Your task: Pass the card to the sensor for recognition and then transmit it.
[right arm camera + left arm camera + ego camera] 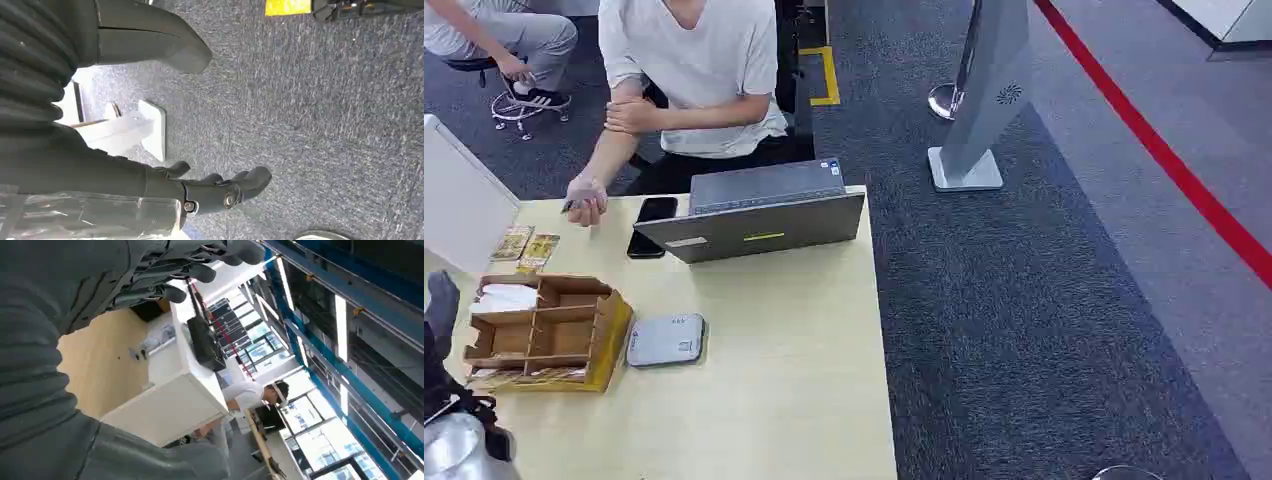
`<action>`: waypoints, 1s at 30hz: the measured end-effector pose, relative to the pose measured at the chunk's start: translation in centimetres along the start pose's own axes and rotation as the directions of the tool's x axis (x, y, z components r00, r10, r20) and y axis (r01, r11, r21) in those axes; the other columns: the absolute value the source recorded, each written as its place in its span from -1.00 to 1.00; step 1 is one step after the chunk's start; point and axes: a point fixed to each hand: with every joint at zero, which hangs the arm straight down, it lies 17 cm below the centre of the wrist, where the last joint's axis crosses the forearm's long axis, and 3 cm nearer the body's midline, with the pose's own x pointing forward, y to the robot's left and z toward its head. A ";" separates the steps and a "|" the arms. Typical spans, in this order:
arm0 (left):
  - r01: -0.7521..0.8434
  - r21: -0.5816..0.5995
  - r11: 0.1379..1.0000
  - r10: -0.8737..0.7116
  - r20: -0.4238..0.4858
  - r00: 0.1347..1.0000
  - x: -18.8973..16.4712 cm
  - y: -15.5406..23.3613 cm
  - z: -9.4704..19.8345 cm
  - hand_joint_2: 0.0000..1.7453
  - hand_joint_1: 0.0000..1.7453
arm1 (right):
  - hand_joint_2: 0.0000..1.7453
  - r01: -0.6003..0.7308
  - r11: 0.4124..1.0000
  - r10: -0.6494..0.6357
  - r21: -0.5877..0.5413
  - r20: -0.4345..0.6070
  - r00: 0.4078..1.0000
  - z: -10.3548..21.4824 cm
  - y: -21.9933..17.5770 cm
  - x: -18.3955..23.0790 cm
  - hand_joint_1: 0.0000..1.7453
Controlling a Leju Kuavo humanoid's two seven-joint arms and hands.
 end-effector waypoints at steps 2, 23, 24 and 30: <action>0.037 -0.021 0.999 -0.037 0.018 0.999 0.3 -1.0 -1.0 1.00 -1.00 | 1.00 -0.004 1.000 0.004 0.001 0.002 1.000 0.0 0.0 0.1 -1.00; 0.464 -0.071 0.883 -0.426 0.292 0.856 4.3 -8.7 -10.3 1.00 -1.00 | 1.00 -0.084 0.996 0.084 0.023 0.001 0.996 0.1 0.3 0.6 -1.00; 0.482 -0.066 0.873 -0.442 0.309 0.842 4.6 -8.9 -10.7 1.00 -1.00 | 1.00 -0.089 0.996 0.089 0.023 0.001 0.996 0.1 0.3 0.6 -1.00; 0.591 -0.024 0.806 -0.535 0.398 0.745 6.3 -10.9 -12.8 1.00 -1.00 | 1.00 -0.117 0.992 0.117 0.035 -0.005 0.993 0.2 0.5 0.7 -1.00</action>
